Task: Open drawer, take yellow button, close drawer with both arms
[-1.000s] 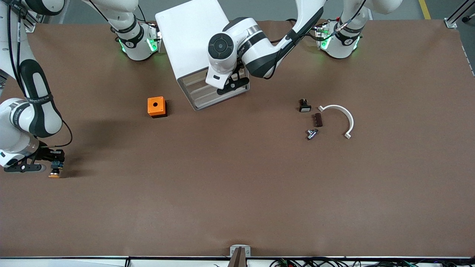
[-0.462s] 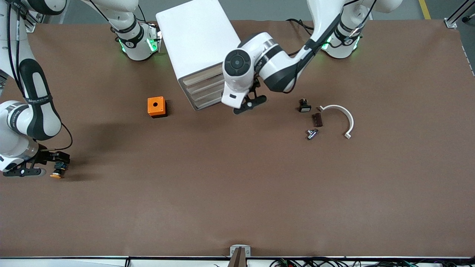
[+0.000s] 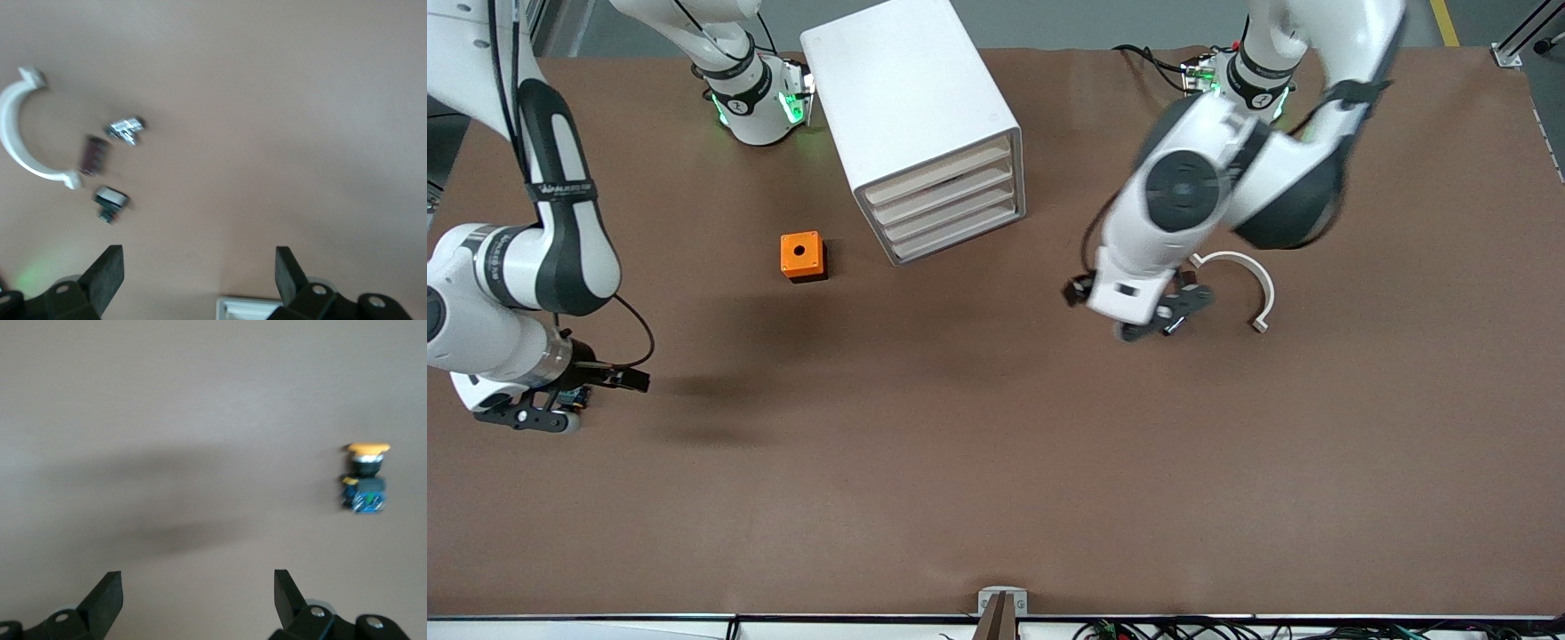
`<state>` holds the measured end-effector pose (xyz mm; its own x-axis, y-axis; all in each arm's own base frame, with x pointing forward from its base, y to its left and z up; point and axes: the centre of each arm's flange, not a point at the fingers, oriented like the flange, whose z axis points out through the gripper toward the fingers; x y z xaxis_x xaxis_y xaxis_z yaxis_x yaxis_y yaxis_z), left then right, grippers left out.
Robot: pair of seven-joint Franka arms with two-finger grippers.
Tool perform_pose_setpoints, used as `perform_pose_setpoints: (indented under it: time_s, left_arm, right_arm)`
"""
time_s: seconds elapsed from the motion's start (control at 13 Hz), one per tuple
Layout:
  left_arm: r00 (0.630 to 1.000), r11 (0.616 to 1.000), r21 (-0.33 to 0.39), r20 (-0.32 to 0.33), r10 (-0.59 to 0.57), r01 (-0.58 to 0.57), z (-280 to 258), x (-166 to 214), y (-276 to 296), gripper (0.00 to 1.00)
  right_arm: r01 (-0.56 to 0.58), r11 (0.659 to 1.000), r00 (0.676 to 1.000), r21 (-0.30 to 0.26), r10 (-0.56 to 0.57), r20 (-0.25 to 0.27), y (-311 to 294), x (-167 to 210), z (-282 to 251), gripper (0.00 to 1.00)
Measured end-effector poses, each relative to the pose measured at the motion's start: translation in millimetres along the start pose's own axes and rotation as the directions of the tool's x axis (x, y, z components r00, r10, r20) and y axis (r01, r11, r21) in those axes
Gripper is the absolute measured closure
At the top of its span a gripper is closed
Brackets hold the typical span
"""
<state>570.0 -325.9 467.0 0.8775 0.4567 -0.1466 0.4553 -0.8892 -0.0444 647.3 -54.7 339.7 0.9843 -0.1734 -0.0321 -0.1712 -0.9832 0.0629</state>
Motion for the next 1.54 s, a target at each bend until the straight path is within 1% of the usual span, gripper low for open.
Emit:
perform_pose_setpoints:
  time_s: [0.15, 0.23, 0.38, 0.46, 0.54, 0.69, 0.77, 0.92, 1.0, 1.23, 1.31, 1.38, 1.54]
  left_arm:
    - [0.998, 0.998, -0.026, -0.025, -0.061, 0.060, -37, 38, -46, 0.00]
    - [0.996, 0.997, -0.028, -0.034, -0.078, 0.078, -53, 46, -64, 0.00]
    - [0.996, 0.998, -0.024, -0.059, -0.061, 0.060, -82, 55, -97, 0.00]
    - [0.997, 0.999, -0.023, -0.072, -0.037, 0.035, -96, 59, -114, 0.00]
    - [0.996, 1.000, -0.025, -0.086, -0.008, 0.006, -109, 63, -130, 0.00]
    - [0.991, 0.997, -0.017, -0.115, 0.067, -0.069, -130, 66, -160, 0.00]
    - [0.985, 0.994, -0.005, -0.128, 0.112, -0.113, -138, 66, -176, 0.00]
    - [0.969, 0.980, 0.022, -0.143, 0.200, -0.199, -147, 60, -205, 0.00]
    - [0.959, 0.970, 0.035, -0.147, 0.243, -0.240, -150, 54, -217, 0.00]
    - [0.916, 0.927, 0.072, -0.145, 0.375, -0.368, -155, 37, -250, 0.00]
    - [0.904, 0.914, 0.080, -0.136, 0.404, -0.397, -156, 34, -261, 0.00]
    - [0.899, 0.908, 0.084, -0.129, 0.419, -0.411, -158, 31, -269, 0.00]
    - [0.893, 0.903, 0.083, -0.134, 0.430, -0.422, -163, 25, -276, 0.00]
  right_arm:
    - [0.004, 1.000, 1.000, -0.004, -0.004, 0.027, -15, -5, -21, 0.00]
    - [0.008, 1.000, 0.998, -0.008, -0.007, 0.060, -17, -6, -38, 0.00]
    - [0.022, 1.000, 0.992, -0.014, -0.020, 0.122, -26, -9, -92, 0.00]
    - [0.030, 0.999, 0.990, -0.013, -0.027, 0.135, -30, -12, -125, 0.00]
    - [0.034, 0.999, 0.991, -0.011, -0.033, 0.131, -32, -15, -155, 0.00]
    - [0.038, 0.999, 0.995, -0.003, -0.038, 0.095, -32, -22, -198, 0.00]
    - [0.048, 0.999, 0.996, 0.000, -0.048, 0.078, -31, -25, -211, 0.00]
    - [0.106, 0.994, 0.993, 0.006, -0.106, 0.050, -26, -31, -229, 0.00]
    - [0.123, 0.992, 0.991, 0.007, -0.123, 0.049, -21, -34, -235, 0.00]
    - [0.116, 0.993, 0.989, 0.008, -0.117, 0.086, -6, -39, -234, 0.00]
    - [0.114, 0.993, 0.990, 0.008, -0.114, 0.089, -3, -38, -234, 0.00]
    - [0.114, 0.993, 0.990, 0.008, -0.114, 0.086, -3, -38, -235, 0.00]
    - [0.116, 0.993, 0.991, 0.009, -0.116, 0.064, -4, -38, -244, 0.00]
